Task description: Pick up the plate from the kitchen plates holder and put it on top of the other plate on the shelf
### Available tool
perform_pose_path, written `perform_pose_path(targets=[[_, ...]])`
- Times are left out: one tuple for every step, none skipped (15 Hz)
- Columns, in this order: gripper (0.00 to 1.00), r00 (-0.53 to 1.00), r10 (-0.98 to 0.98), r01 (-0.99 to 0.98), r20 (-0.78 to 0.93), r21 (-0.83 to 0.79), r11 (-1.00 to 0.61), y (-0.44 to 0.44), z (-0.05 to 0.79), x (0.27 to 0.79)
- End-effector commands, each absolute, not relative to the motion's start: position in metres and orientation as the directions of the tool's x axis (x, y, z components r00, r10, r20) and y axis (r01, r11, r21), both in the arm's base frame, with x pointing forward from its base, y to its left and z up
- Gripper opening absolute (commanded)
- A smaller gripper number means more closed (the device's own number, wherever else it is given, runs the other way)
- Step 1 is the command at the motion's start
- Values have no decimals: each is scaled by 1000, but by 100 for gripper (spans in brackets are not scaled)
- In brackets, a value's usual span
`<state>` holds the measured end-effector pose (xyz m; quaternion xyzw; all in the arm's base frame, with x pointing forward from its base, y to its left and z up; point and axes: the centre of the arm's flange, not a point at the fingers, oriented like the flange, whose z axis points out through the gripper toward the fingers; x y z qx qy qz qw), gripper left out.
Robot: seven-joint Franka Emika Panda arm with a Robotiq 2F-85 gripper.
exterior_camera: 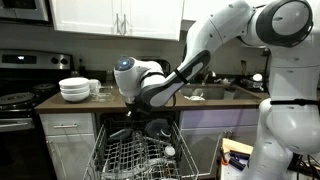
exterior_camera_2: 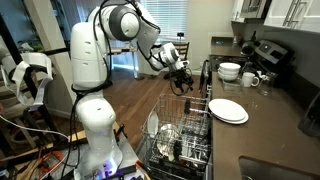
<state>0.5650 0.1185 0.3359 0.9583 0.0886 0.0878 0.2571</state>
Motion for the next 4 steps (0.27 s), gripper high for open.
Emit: perform_pose_path(targets=[[100, 974, 197, 130, 111, 442, -888, 123, 349, 550], [96, 974, 190, 112, 120, 473, -874, 123, 339, 562], [97, 975, 184, 109, 121, 463, -880, 125, 340, 561], [100, 975, 184, 108, 122, 460, -881, 126, 341, 560]])
